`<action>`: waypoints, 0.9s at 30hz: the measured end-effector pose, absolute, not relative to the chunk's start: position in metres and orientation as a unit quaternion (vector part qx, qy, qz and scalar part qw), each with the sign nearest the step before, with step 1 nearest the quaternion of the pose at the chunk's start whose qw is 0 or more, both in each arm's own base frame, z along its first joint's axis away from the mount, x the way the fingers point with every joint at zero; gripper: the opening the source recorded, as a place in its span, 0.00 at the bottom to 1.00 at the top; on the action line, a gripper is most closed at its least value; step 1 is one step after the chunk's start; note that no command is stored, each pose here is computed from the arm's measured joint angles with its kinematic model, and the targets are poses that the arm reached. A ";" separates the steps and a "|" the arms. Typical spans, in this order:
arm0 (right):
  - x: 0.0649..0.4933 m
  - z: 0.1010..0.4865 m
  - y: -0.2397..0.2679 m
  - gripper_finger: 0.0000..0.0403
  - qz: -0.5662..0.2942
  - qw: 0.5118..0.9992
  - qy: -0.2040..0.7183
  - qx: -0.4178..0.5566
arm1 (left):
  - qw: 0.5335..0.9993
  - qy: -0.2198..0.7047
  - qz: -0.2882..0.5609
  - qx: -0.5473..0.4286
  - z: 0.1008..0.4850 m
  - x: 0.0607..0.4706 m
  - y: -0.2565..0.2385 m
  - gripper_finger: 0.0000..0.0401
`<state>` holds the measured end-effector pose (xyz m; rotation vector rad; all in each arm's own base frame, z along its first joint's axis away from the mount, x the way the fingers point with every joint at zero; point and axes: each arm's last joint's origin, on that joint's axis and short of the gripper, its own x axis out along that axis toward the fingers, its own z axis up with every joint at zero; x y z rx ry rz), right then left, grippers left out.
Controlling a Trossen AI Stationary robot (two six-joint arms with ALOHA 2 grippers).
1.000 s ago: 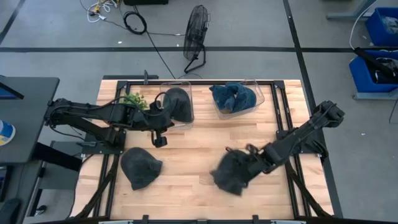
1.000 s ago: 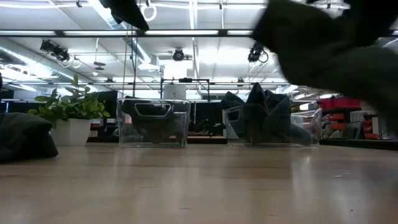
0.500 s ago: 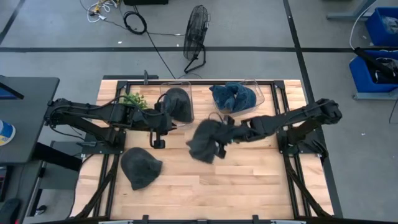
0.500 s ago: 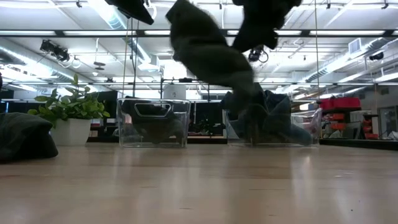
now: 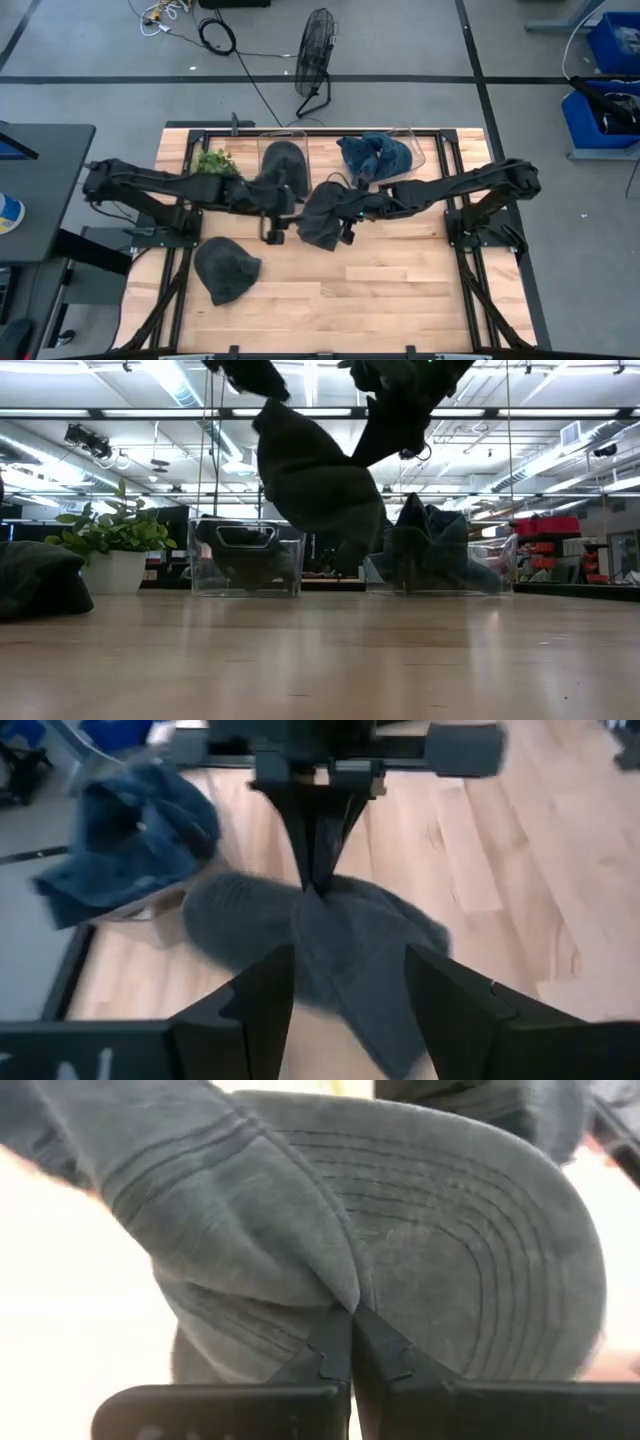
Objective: Pick & Place hat
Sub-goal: Put the right black cap into the left transparent bin
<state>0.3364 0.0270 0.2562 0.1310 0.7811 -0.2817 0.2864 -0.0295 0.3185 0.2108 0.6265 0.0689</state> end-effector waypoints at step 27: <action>0.345 0.255 0.034 0.00 -0.109 0.927 0.358 0.026 | 0.922 0.348 0.045 0.165 0.259 0.343 -0.013 0.49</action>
